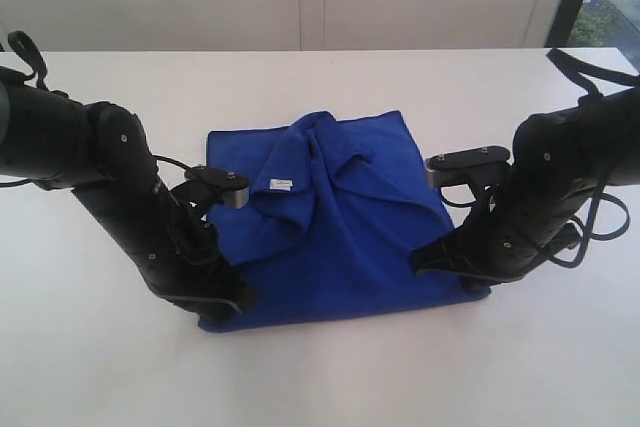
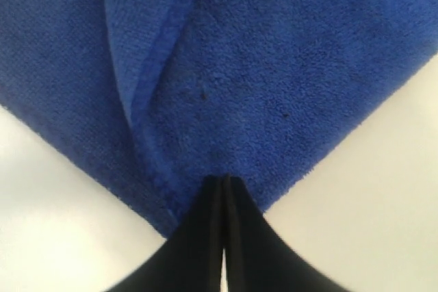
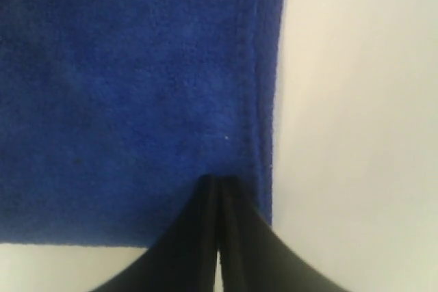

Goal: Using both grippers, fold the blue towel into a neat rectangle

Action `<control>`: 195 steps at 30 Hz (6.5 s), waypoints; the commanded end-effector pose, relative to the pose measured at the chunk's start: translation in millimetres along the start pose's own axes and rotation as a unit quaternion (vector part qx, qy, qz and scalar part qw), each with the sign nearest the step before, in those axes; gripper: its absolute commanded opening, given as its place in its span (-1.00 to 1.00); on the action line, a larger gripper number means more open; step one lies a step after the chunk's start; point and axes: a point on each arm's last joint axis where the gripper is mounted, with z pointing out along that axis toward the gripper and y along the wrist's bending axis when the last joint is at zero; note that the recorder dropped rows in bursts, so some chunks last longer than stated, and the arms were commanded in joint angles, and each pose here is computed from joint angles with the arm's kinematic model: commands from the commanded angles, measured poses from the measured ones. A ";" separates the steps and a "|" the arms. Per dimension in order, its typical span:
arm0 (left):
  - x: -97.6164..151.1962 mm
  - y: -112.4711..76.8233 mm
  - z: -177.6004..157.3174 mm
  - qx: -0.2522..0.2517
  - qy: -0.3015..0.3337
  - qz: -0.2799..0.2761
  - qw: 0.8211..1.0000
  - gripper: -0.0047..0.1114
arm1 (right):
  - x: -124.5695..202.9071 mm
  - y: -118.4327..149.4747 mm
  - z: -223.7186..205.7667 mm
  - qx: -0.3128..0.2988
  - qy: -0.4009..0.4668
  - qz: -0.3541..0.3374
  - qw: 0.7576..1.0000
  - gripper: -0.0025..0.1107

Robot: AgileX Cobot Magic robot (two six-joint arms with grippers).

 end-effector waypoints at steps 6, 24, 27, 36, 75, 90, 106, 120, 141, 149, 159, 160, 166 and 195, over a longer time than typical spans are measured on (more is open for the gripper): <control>7.9 -2.5 0.4 0.007 0.033 0.010 0.999 -0.92 | 8.9 0.1 2.4 0.005 0.046 0.000 0.999 -0.96; 13.2 3.7 -0.9 -0.025 0.063 0.058 0.996 -0.92 | 15.6 7.9 1.7 -0.001 0.078 -0.001 0.997 -0.96; 12.6 4.2 -0.8 -0.028 0.060 0.060 0.996 -0.92 | 17.0 7.8 1.5 0.000 0.085 -0.001 0.996 -0.96; 11.7 5.5 -0.8 -0.036 0.056 0.066 0.996 -0.92 | 20.1 10.3 0.9 -0.012 0.103 0.018 0.994 -0.96; 28.8 -37.4 -125.5 -0.038 -0.099 0.056 0.993 -0.92 | 18.2 6.2 -90.4 -0.014 -0.063 0.010 0.998 -0.73; 44.5 -46.0 -158.5 -0.060 -0.147 0.085 0.984 -0.92 | 17.1 2.3 -93.2 0.005 -0.110 -0.029 0.993 -0.73; 3.2 -29.7 -123.1 -0.071 -0.148 0.070 0.984 -0.92 | 3.6 11.1 -85.6 -0.052 -0.170 -0.008 0.984 -0.90; -59.6 -6.3 -77.4 -0.098 -0.201 0.057 0.973 -0.92 | -65.9 -12.1 -73.8 -0.139 -0.174 0.044 0.974 -0.94; -80.5 4.8 -53.4 -0.116 -0.177 0.090 0.973 -0.92 | -145.7 -26.4 20.0 -0.181 -0.173 0.126 0.960 -0.69; -80.5 4.8 -53.4 -0.116 -0.177 0.090 0.973 -0.92 | -151.9 -21.7 29.9 -0.193 -0.170 0.137 0.957 -0.68; -79.7 4.7 -53.0 -0.115 -0.173 0.090 0.974 -0.92 | -149.9 -13.3 40.1 -0.197 -0.156 0.133 0.959 -0.68; -79.3 4.7 -52.9 -0.114 -0.171 0.090 0.975 -0.92 | -149.8 -12.2 40.1 -0.197 -0.156 0.132 0.959 -0.68; -79.0 4.6 -52.8 -0.114 -0.169 0.090 0.975 -0.92 | -149.0 -8.4 40.2 -0.201 -0.151 0.128 0.959 -0.46; -78.2 4.5 -52.4 -0.112 -0.164 0.090 0.976 -0.92 | -148.4 -10.9 45.4 -0.187 -0.153 0.122 0.963 -0.96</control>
